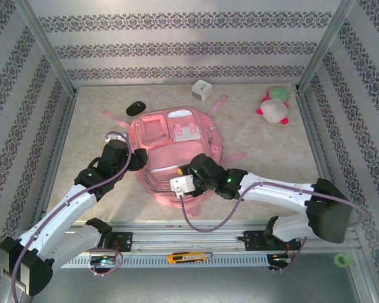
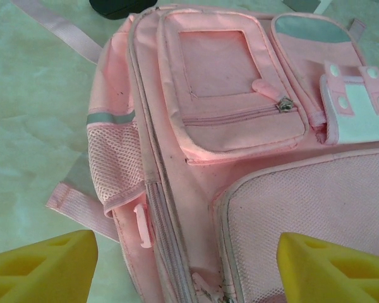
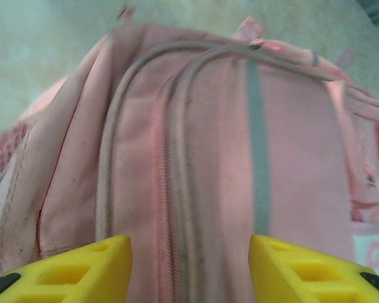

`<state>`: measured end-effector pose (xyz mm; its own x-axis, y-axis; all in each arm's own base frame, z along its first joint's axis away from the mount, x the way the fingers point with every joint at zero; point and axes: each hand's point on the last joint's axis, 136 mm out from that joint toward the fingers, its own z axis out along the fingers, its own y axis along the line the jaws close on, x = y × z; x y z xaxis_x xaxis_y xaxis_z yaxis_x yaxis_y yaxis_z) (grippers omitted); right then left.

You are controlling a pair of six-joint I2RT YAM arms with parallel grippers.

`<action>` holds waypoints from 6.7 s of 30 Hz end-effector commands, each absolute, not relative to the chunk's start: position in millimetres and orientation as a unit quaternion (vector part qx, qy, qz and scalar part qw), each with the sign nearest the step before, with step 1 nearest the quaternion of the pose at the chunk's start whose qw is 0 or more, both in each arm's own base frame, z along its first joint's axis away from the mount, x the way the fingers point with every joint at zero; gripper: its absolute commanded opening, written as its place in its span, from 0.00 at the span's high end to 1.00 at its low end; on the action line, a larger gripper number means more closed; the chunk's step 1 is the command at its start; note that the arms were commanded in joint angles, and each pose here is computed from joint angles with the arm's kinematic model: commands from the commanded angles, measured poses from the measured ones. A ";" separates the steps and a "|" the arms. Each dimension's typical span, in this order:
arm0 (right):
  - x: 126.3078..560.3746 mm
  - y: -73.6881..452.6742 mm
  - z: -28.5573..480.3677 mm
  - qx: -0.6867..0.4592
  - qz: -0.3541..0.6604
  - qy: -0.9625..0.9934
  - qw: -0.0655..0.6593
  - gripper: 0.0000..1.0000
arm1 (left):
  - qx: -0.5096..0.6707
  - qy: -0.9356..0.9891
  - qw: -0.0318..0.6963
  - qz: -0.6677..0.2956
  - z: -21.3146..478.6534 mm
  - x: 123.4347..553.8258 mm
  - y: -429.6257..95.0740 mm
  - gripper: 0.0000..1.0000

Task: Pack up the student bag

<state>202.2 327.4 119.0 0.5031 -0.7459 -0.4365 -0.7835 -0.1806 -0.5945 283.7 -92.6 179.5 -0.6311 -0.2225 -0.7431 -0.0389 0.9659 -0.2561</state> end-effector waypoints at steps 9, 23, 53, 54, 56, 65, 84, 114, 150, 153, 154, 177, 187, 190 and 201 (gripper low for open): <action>233.0 336.6 89.7 -0.792 -0.067 0.427 0.432 0.61 | 0.016 0.906 0.412 -0.097 162.7 276.8 -97.1 0.25; 269.8 280.8 110.7 -0.751 -0.062 0.489 0.440 0.69 | 0.551 0.755 0.352 -0.043 152.9 222.6 -137.1 0.26; 223.8 174.2 124.9 -0.044 0.307 0.837 0.450 0.45 | 0.569 0.733 0.355 -0.115 90.4 273.0 -180.6 0.61; 222.6 173.6 122.4 -0.039 0.310 0.840 0.444 0.45 | 0.569 0.733 0.353 -0.123 90.2 271.4 -181.9 0.65; 221.1 173.5 118.7 -0.033 0.312 0.845 0.433 0.46 | 0.566 0.735 0.350 -0.131 89.9 268.4 -182.7 0.73; 229.6 181.0 108.1 -0.004 0.316 0.865 0.390 0.51 | 0.541 0.750 0.342 -0.167 96.2 254.8 -185.7 0.87; 252.9 210.4 118.5 0.007 0.352 0.849 0.394 0.67 | 0.517 0.761 0.302 -0.248 107.3 216.6 -230.0 0.83; 191.7 205.0 196.7 0.133 0.453 0.836 0.279 0.45 | 0.401 0.834 0.318 -0.206 107.9 246.6 -230.8 1.00; 246.6 298.3 137.3 0.221 0.511 0.796 0.238 0.85 | 0.390 0.828 0.320 -0.245 121.1 237.0 -239.5 1.00; 250.8 301.3 139.0 0.221 0.514 0.792 0.244 0.92 | 0.393 0.825 0.316 -0.255 123.1 233.6 -243.1 1.00; 252.3 302.3 140.4 0.220 0.514 0.791 0.247 0.94 | 0.393 0.825 0.314 -0.257 122.7 232.1 -244.5 1.00; 259.2 274.0 138.5 0.134 0.498 0.820 0.248 1.00 | 0.478 0.767 0.363 -0.226 158.4 225.2 -257.6 0.41; 271.4 263.0 155.3 0.071 0.517 0.825 0.217 1.00 | 0.661 0.611 0.435 -0.004 162.5 258.2 -235.2 0.20; 273.5 262.4 160.4 0.070 0.521 0.822 0.221 1.00 | 0.685 0.590 0.426 0.028 150.3 275.0 -240.3 0.22; 272.9 262.6 169.6 0.062 0.525 0.817 0.229 1.00 | 0.677 0.593 0.437 -0.017 136.1 293.2 -269.5 0.80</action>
